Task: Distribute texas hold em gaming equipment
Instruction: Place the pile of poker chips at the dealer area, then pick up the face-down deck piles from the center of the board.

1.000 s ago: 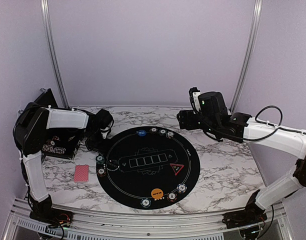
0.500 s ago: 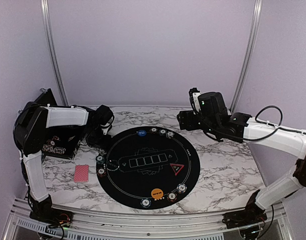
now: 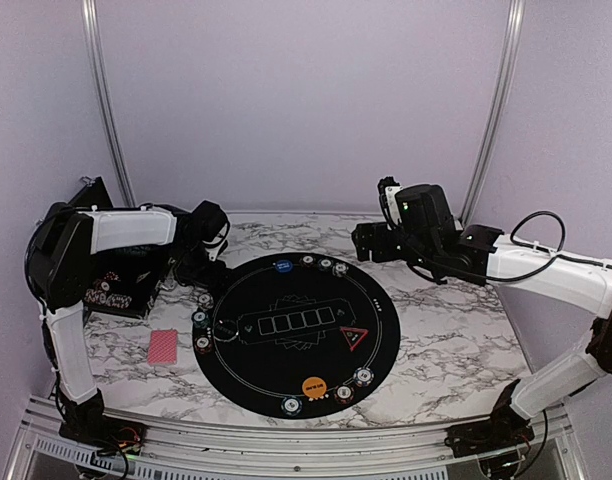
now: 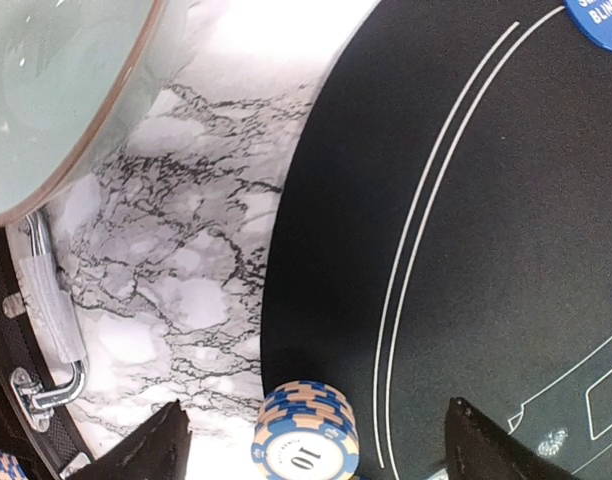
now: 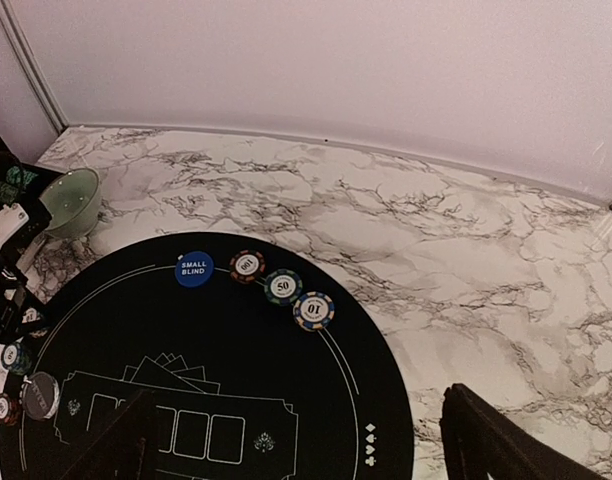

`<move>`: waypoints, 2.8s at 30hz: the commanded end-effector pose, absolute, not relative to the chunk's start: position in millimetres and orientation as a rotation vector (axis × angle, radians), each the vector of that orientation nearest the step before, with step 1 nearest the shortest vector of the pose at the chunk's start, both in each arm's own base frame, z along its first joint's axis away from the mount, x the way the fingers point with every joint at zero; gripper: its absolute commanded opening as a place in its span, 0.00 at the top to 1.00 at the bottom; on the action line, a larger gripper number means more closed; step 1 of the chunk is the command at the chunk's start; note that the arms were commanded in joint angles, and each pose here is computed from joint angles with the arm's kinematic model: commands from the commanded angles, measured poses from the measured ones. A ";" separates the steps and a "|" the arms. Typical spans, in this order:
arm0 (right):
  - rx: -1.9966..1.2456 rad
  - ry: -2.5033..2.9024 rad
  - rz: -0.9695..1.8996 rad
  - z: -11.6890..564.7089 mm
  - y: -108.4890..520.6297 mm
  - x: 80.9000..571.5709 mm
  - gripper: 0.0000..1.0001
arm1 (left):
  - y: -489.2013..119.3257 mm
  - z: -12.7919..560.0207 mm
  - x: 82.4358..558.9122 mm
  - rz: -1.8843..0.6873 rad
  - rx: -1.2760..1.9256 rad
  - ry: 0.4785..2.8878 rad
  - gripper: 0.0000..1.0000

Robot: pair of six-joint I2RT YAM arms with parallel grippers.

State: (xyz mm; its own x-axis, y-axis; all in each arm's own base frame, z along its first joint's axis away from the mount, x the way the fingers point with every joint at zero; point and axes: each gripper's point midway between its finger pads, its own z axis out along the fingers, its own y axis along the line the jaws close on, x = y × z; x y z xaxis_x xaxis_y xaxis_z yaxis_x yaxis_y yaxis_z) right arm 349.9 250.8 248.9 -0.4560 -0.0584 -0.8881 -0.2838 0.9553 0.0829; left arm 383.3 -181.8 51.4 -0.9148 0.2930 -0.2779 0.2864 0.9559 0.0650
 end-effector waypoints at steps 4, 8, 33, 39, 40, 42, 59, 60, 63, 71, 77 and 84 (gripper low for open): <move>-0.212 2.011 0.281 267.2 251.6 355.1 0.02 | -185.5 73.8 386.6 -0.016 0.421 2.787 0.04; -0.208 2.017 0.279 265.9 252.0 355.9 0.02 | -187.5 78.0 387.3 -0.027 0.422 2.778 0.01; -0.207 2.032 0.282 263.2 251.6 354.2 0.02 | -195.9 108.8 386.6 -0.082 0.372 2.707 0.01; -0.220 2.024 0.272 263.7 251.6 354.9 0.02 | -181.2 132.2 375.1 -0.084 0.231 2.668 0.01; -0.224 2.023 0.270 263.2 251.9 354.9 0.02 | -177.2 135.2 371.5 -0.078 0.205 2.664 0.01; -0.233 2.018 0.273 263.1 253.1 355.2 0.02 | -165.5 139.9 360.9 -0.052 0.146 2.665 0.01; -0.346 1.990 0.291 256.1 273.0 362.3 0.02 | -82.9 119.5 265.0 0.058 -0.305 2.748 0.01; -0.355 1.990 0.294 255.7 274.6 362.0 0.02 | -80.9 116.6 261.4 0.058 -0.320 2.754 0.01; -0.378 1.987 0.299 256.4 278.0 362.4 0.02 | -75.1 103.9 250.5 0.066 -0.354 2.783 0.01; -0.413 1.990 0.308 254.4 283.0 361.6 0.02 | -73.6 81.1 242.5 0.057 -0.354 2.841 0.01; -0.412 1.994 0.306 250.6 282.5 361.5 0.02 | -83.7 63.5 239.6 0.011 -0.274 2.916 0.01; -0.407 2.001 0.311 246.8 282.8 361.4 0.02 | -87.0 44.5 237.7 0.029 -0.215 2.983 0.01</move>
State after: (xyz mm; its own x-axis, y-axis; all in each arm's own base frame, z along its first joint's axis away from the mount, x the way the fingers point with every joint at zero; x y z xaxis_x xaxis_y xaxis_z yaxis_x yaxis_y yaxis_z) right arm 354.9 277.9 231.0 -0.4455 -0.1842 -0.8761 -0.4134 0.9104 0.0188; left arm 239.7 -83.9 56.9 -0.9667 -0.1744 -0.1872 -0.1794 0.9837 0.0096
